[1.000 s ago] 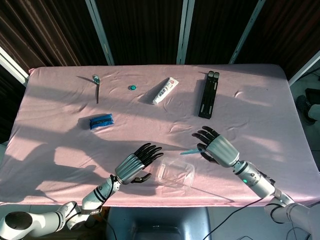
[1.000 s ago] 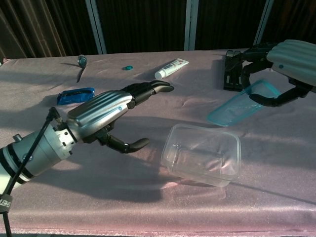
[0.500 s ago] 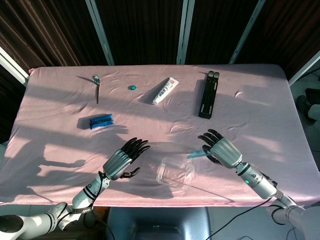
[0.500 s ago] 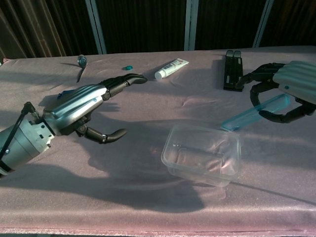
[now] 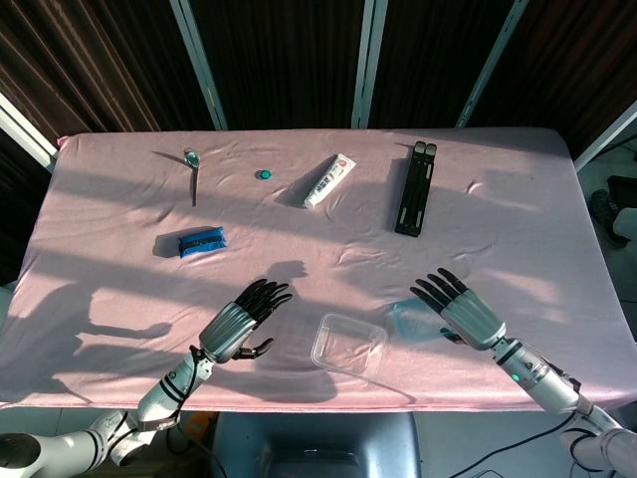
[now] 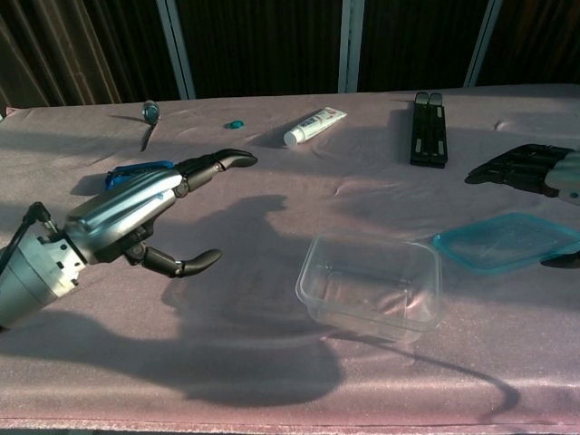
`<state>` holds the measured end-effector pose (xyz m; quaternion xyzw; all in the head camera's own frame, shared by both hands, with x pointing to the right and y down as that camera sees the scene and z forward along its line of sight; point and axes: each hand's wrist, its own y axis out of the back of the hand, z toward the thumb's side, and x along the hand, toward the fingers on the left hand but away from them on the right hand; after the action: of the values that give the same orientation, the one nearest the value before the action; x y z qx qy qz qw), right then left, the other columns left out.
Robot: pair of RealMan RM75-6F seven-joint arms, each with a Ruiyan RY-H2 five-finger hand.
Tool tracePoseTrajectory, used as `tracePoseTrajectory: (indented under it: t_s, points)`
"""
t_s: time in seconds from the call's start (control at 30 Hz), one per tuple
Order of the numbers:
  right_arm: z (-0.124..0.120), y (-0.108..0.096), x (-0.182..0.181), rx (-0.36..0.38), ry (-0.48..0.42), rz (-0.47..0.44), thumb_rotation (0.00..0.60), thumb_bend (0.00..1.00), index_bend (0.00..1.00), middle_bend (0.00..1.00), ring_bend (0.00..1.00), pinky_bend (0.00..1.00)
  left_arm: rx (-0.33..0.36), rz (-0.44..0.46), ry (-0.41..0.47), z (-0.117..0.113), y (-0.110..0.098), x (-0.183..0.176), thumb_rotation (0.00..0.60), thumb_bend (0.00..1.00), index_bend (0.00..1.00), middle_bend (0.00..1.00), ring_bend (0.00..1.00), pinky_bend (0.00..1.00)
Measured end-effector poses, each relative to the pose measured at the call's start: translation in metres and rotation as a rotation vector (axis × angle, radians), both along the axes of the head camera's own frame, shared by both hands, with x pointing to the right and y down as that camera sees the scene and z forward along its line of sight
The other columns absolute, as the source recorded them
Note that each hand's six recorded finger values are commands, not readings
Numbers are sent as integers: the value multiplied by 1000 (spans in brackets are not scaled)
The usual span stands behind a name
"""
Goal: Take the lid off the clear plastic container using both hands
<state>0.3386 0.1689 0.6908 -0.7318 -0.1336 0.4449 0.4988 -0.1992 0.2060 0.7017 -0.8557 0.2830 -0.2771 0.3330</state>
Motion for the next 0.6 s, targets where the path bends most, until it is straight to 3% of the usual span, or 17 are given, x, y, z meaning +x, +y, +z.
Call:
tracePoseTrajectory:
  t_s: [0.2, 0.33, 0.47, 0.6]
  points:
    - [-13, 7, 12, -33, 43, 8, 600, 199, 10, 71, 9, 1, -21, -16, 7, -4, 5, -9, 600, 340, 0, 0, 0, 0]
    - [-26, 14, 18, -73, 45, 44, 600, 167, 0, 10, 0, 0, -9, -8, -38, -14, 7, -25, 600, 340, 0, 0, 0, 0]
    - [-50, 19, 26, -89, 33, 135, 600, 165, 0, 0, 0, 0, 43, -15, -163, -29, 8, -58, 600, 353, 0, 0, 0, 0]
    - [-84, 23, 46, 10, 54, 310, 600, 165, 0, 0, 0, 0, 114, -110, -351, -52, 12, -115, 600, 360, 0, 0, 0, 0]
